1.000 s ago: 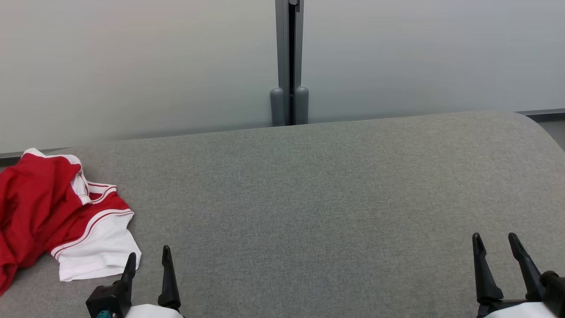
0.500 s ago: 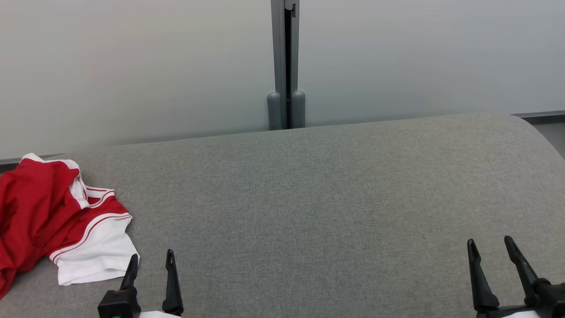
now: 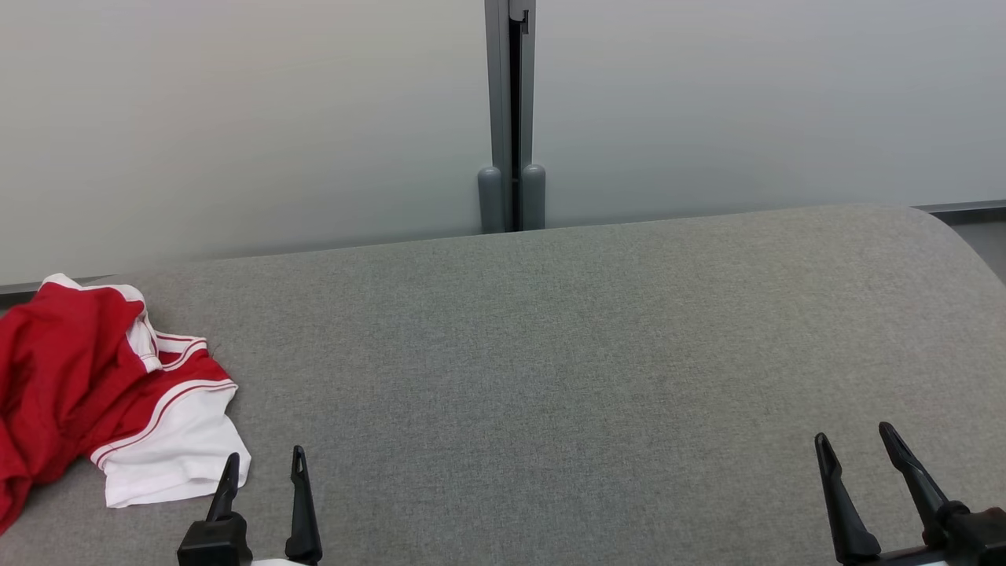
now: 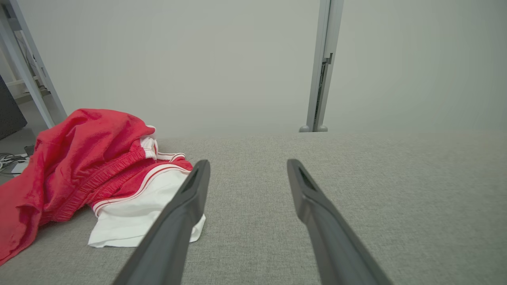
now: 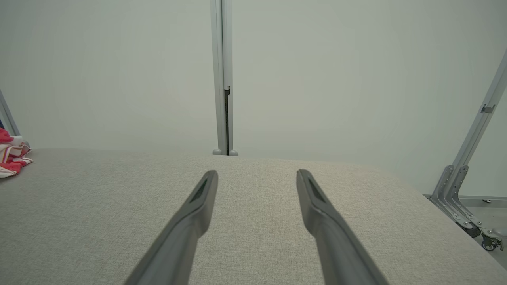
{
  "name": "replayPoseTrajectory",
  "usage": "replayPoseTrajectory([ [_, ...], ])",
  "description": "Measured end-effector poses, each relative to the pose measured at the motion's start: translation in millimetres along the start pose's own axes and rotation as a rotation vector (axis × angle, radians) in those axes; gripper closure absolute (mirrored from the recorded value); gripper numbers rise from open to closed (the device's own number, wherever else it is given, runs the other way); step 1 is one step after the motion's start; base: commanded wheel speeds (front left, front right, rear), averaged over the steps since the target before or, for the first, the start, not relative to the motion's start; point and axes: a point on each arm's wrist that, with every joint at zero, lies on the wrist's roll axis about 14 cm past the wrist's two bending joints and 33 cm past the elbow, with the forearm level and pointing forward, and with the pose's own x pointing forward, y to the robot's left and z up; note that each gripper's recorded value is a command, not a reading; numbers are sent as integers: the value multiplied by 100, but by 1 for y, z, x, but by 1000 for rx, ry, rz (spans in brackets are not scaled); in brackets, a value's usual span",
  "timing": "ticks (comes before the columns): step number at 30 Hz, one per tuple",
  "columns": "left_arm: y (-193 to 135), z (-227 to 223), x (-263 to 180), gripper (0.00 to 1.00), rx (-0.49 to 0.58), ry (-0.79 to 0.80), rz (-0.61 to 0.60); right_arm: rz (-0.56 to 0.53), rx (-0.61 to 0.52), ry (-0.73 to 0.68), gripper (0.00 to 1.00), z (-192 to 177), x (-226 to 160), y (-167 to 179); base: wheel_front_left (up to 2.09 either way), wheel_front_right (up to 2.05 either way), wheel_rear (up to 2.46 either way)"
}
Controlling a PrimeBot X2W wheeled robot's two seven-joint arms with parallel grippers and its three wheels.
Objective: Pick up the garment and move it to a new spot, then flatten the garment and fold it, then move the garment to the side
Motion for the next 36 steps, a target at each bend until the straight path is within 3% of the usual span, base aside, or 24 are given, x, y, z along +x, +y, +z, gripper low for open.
replayPoseTrajectory([
  [16,1,-1,-1,0,-3,4,4,3,2,3,0,-1,2,1,0,0,0],
  [36,65,0,-34,0,-26,-10,210,259,33,31,0,-11,37,81,0,0,0],
])
